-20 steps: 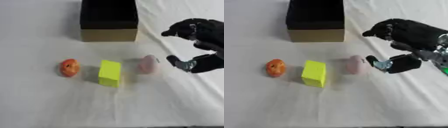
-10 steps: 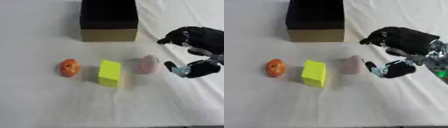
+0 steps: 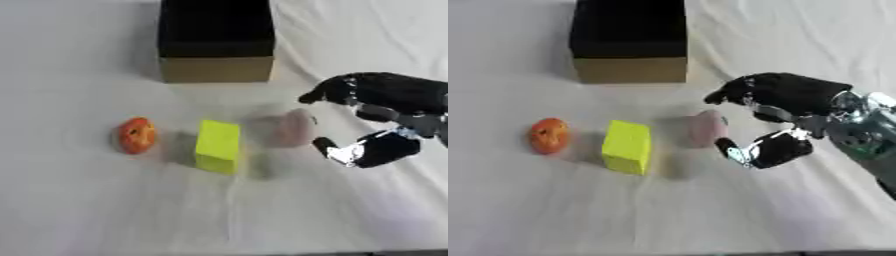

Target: Pick up objects on the table and place them in the box.

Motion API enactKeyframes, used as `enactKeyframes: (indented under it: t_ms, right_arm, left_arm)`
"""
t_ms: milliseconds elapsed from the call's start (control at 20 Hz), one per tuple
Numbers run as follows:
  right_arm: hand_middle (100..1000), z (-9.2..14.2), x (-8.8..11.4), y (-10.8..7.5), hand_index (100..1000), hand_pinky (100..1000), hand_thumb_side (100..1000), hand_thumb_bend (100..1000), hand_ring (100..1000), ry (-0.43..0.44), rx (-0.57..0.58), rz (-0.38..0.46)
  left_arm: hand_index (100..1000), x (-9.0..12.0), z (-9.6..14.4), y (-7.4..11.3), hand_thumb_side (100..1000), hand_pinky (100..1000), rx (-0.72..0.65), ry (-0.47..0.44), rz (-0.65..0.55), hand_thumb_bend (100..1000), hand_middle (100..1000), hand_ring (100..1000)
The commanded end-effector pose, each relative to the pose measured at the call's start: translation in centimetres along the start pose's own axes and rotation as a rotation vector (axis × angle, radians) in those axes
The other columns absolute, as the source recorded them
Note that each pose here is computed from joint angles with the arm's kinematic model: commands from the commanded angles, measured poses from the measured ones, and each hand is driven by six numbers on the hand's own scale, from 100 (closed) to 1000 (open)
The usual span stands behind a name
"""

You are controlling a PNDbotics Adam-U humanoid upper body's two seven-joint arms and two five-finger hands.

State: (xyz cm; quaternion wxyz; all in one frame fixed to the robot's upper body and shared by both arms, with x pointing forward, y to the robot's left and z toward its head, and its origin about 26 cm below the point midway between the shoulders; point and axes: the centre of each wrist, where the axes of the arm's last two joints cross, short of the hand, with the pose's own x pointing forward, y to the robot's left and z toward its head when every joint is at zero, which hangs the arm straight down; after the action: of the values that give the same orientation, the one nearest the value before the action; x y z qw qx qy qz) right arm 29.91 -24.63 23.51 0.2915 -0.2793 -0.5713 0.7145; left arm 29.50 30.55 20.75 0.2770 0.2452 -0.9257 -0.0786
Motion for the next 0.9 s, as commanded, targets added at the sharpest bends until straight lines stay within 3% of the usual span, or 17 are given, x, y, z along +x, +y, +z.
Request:
enactKeyframes:
  t_ms: [50, 350, 900]
  right_arm:
    - [815, 0.1, 0.2, -0.8, 965, 910, 704, 189, 919, 0.023, -0.024, 0.024]
    - [797, -0.1, 0.5, -0.8, 952, 897, 710, 208, 911, 0.075, -0.067, 0.044]
    - [775, -1.0, 0.0, 0.2, 939, 891, 614, 170, 908, 0.096, -0.039, 0.026]
  left_arm:
    - [853, 0.5, -0.5, 0.2, 948, 691, -0.005, -0.026, -0.005, 100, 779, 760]
    - [854, 0.5, -0.4, 0.1, 951, 691, -0.010, -0.023, -0.003, 100, 779, 760]
    - [854, 0.5, -0.5, -0.1, 940, 691, -0.024, -0.025, 0.000, 100, 777, 759]
